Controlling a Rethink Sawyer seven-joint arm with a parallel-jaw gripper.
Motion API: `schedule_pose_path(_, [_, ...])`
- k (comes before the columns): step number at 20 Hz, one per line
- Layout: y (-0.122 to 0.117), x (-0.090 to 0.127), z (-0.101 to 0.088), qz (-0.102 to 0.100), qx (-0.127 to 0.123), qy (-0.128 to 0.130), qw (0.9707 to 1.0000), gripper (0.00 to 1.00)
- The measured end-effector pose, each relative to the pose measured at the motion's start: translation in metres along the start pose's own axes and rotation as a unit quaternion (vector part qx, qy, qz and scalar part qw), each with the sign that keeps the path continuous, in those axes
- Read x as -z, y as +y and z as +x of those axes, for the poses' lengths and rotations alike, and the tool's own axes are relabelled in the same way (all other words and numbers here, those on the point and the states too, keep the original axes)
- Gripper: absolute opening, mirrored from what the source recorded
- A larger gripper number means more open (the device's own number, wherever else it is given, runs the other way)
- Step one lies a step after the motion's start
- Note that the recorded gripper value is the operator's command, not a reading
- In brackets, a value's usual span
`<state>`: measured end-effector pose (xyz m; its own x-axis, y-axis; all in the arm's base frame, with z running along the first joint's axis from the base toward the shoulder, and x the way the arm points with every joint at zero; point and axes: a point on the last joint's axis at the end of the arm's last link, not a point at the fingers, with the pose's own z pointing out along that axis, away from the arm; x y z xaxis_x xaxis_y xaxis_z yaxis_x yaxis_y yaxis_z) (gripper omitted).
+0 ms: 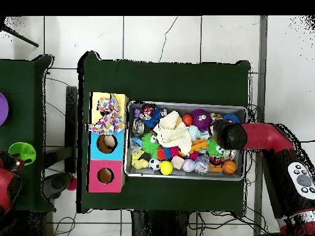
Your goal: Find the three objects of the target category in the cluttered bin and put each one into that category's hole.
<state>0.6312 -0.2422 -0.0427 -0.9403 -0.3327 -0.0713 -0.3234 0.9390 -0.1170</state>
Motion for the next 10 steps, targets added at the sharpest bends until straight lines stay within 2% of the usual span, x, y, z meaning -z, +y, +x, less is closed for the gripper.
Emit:
schedule_pose_path(2, [0.001, -0.0009, 0.0006, 0.002, 0.002, 0.0, 1.0, 1.0])
schedule_pose_path(3, [0.0017, -0.0014, 0.0008, 0.004, 0.003, 0.0, 1.0, 0.0])
schedule_pose_path(10, [0.0023, -0.0039, 0.0029, 0.001, 0.0, 0.0, 1.0, 0.0])
